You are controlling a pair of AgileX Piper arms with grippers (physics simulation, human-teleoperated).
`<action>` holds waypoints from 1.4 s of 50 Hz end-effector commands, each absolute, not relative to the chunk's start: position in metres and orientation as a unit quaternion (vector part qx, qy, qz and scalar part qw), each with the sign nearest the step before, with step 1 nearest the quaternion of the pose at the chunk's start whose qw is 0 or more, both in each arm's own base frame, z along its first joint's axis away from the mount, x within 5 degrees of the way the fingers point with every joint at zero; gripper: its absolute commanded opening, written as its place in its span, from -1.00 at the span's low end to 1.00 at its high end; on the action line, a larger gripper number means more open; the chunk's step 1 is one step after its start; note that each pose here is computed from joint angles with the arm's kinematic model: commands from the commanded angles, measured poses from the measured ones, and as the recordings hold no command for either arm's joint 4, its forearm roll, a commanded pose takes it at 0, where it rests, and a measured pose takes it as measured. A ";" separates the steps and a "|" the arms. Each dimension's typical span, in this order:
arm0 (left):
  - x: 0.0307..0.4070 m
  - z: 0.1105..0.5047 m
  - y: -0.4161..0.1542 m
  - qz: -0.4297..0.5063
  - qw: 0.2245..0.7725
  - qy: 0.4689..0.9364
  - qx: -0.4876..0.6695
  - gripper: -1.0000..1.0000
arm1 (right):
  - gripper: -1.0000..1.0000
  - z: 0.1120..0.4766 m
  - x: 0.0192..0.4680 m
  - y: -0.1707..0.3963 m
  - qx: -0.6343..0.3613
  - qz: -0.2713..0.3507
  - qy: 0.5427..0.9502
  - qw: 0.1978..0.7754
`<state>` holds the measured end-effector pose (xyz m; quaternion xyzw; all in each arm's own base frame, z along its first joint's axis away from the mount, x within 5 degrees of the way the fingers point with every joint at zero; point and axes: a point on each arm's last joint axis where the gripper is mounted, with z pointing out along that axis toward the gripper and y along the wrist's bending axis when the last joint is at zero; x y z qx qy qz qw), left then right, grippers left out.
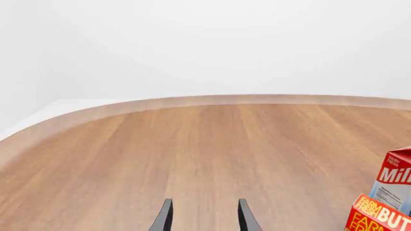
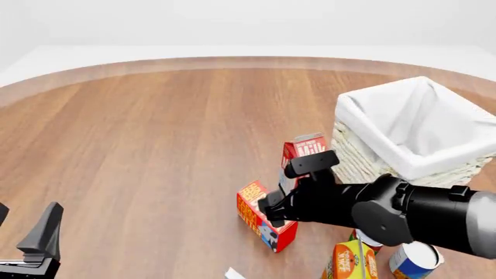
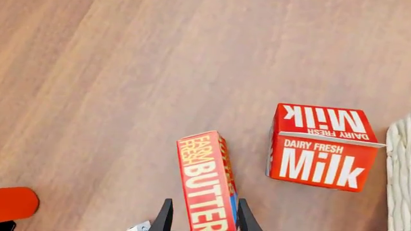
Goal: Pick up the cream cheese box and the butter, and put them in the basket.
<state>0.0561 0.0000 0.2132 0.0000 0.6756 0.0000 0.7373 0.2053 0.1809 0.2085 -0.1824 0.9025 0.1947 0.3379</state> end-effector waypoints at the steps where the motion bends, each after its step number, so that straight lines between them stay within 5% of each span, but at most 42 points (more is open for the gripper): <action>1: 0.056 0.213 0.000 0.000 0.737 0.676 0.000 1.00 | 1.00 0.201 0.205 0.183 -0.183 0.195 0.905 0.332; 70: 0.056 0.213 0.000 0.000 0.737 0.676 0.000 1.00 | 1.00 0.180 0.217 0.187 -0.214 0.156 0.917 0.299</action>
